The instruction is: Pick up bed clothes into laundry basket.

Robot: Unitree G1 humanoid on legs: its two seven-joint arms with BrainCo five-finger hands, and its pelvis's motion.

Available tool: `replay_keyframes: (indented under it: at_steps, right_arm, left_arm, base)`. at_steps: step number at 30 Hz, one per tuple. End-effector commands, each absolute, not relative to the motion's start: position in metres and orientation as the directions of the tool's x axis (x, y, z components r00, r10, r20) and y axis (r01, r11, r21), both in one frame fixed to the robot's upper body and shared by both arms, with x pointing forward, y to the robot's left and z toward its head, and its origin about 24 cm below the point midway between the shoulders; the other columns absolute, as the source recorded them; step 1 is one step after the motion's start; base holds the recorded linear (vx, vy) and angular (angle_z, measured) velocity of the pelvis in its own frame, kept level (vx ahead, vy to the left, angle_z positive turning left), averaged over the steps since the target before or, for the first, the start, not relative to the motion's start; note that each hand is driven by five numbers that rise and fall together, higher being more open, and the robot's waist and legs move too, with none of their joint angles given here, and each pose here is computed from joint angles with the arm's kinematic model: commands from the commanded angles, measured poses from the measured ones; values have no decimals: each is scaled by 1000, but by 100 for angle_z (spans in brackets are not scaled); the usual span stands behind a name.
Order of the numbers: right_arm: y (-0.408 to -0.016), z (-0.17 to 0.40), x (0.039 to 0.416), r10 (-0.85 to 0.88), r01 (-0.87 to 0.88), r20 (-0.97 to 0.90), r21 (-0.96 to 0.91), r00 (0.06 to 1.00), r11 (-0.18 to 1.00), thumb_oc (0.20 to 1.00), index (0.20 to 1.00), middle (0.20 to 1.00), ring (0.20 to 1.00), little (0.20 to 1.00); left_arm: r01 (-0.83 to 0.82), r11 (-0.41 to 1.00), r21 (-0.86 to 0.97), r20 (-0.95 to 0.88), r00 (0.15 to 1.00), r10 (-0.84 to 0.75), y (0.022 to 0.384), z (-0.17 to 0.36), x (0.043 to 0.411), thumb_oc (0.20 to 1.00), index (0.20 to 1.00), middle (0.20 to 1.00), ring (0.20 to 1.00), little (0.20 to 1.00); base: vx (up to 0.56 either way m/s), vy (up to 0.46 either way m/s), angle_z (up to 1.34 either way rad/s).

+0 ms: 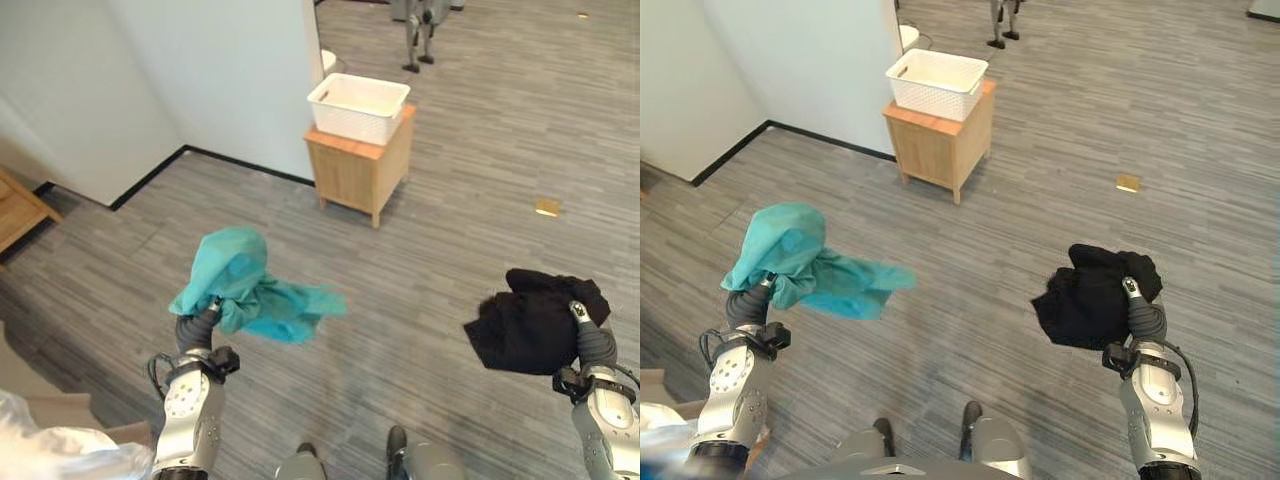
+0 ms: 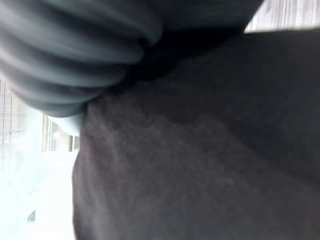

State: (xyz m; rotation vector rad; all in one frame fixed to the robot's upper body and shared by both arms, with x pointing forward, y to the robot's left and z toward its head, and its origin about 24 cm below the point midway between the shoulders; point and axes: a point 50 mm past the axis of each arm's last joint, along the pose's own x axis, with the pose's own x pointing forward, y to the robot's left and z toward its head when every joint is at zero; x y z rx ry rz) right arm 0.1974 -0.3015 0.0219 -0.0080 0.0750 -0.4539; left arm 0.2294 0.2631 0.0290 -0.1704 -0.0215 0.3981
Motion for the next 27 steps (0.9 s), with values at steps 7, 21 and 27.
replay_keyframes:
  at_steps: [7,21,27]
  right_arm:
    - [-292,61,220,-378,377,131,30,917,926,200,200,200,200,200]
    - [-268,42,222,-301,297,54,68,952,952,200,200,200,200,200]
    - [-271,40,216,-319,316,43,64,947,946,200,200,200,200,200]
  left_arm:
    - [-353,921,-165,172,909,380,270,64,240,200,200,200,200,200]
    - [-444,887,-124,186,868,461,287,67,231,200,200,200,200,200]
    - [-438,891,-122,164,876,453,285,63,228,200,200,200,200,200]
  base:
    - [204,232,-15]
    - [36,102,-26]
    - [14,-43,1]
